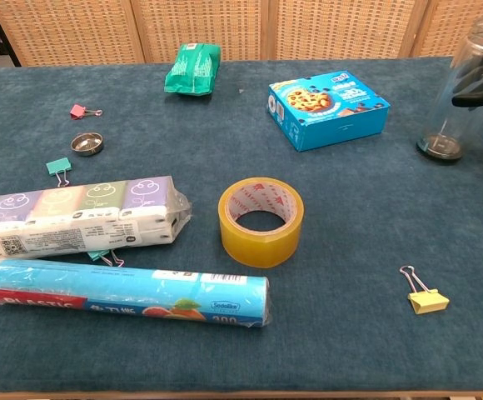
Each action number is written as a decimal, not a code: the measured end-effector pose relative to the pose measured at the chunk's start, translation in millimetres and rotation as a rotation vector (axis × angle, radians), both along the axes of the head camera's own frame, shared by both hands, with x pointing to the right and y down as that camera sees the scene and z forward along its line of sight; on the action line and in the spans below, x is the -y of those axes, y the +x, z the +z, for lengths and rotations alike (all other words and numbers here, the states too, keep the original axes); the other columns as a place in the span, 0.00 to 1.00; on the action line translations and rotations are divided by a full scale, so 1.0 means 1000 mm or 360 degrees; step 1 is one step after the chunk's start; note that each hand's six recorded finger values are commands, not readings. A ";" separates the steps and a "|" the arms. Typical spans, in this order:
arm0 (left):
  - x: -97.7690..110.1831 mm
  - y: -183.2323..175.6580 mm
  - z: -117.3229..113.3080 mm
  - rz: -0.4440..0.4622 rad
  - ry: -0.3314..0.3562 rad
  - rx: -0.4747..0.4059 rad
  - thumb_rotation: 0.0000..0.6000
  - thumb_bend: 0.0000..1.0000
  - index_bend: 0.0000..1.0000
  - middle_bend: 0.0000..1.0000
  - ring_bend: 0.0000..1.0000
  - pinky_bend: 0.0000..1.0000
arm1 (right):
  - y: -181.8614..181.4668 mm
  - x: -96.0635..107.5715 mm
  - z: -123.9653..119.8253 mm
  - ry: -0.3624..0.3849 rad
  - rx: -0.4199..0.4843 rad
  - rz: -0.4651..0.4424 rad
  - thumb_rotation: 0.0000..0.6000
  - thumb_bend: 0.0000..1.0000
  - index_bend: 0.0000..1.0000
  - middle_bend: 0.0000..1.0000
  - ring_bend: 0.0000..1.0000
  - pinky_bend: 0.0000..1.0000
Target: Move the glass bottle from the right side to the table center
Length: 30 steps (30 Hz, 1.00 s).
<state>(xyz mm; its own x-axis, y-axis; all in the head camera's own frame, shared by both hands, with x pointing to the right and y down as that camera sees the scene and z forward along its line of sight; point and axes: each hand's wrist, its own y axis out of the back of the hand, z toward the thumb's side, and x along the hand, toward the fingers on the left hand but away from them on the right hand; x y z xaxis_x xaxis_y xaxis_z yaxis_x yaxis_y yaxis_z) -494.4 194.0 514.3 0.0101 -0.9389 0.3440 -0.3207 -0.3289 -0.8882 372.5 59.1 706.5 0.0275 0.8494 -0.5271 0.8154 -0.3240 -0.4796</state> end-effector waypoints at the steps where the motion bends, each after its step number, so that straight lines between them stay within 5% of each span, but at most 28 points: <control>1: 0.000 0.000 0.000 0.0000 0.0001 0.0000 1.00 0.00 0.00 0.00 0.00 0.00 | -0.001 0.000 0.000 0.0003 0.0001 -0.0001 1.00 0.43 0.53 0.49 0.47 0.32; 16: 0.000 -0.002 -0.003 -0.0006 0.0001 -0.0028 1.00 0.00 0.00 0.00 0.00 0.00 | -0.039 0.006 -0.019 0.0069 0.0080 -0.0125 1.00 0.43 0.53 0.50 0.47 0.32; 30: 0.000 -0.009 -0.009 -0.0014 0.0014 -0.0090 1.00 0.00 0.00 0.00 0.00 0.00 | -0.181 0.024 -0.057 0.0155 0.0189 -0.0538 1.00 0.43 0.52 0.48 0.46 0.32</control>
